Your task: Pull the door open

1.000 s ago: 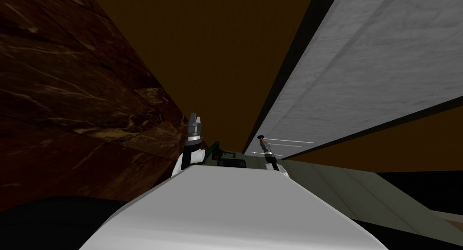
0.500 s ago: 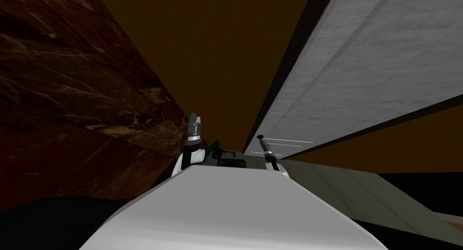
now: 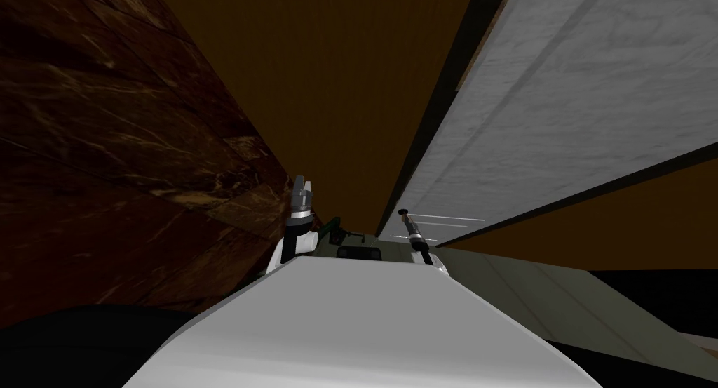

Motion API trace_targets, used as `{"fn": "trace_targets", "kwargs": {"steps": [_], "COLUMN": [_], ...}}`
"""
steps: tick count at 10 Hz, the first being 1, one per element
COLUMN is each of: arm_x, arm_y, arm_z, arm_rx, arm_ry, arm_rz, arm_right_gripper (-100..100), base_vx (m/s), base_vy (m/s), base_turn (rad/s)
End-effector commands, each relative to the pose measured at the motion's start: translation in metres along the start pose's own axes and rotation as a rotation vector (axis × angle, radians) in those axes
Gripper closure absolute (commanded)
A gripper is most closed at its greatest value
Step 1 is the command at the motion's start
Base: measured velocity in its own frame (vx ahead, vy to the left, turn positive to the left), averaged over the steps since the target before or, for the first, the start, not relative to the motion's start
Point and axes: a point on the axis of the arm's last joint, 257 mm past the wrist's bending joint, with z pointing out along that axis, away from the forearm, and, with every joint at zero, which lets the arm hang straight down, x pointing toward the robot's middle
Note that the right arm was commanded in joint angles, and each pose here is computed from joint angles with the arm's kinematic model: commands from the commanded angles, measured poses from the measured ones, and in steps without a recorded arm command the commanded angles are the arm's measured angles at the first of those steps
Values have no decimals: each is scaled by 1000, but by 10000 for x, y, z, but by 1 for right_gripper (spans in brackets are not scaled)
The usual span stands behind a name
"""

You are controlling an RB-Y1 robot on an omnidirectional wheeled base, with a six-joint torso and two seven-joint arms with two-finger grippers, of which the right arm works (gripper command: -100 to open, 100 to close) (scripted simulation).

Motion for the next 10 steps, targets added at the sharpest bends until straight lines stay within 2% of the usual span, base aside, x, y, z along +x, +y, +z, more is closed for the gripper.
{"fn": "trace_targets", "kwargs": {"steps": [1, 6, 7, 8, 9, 10], "arm_x": [113, 119, 121, 121, 124, 124], "arm_y": [48, 65, 73, 73, 81, 81], "arm_z": [2, 25, 37, 37, 48, 48], "arm_rx": [-3, -4, -4, -4, -5, -5], "arm_ry": [11, 8, 7, 7, 6, 6], "arm_rz": [73, 182, 225, 231, 273, 279], "arm_right_gripper": [100, 100, 100, 100, 100, 100], "base_vx": [-42, -33, -31, -23, -35, -29], "base_vy": [-22, -15, -11, -14, -15, -12], "base_turn": [33, 19, 27, 17, 27, 6]}}
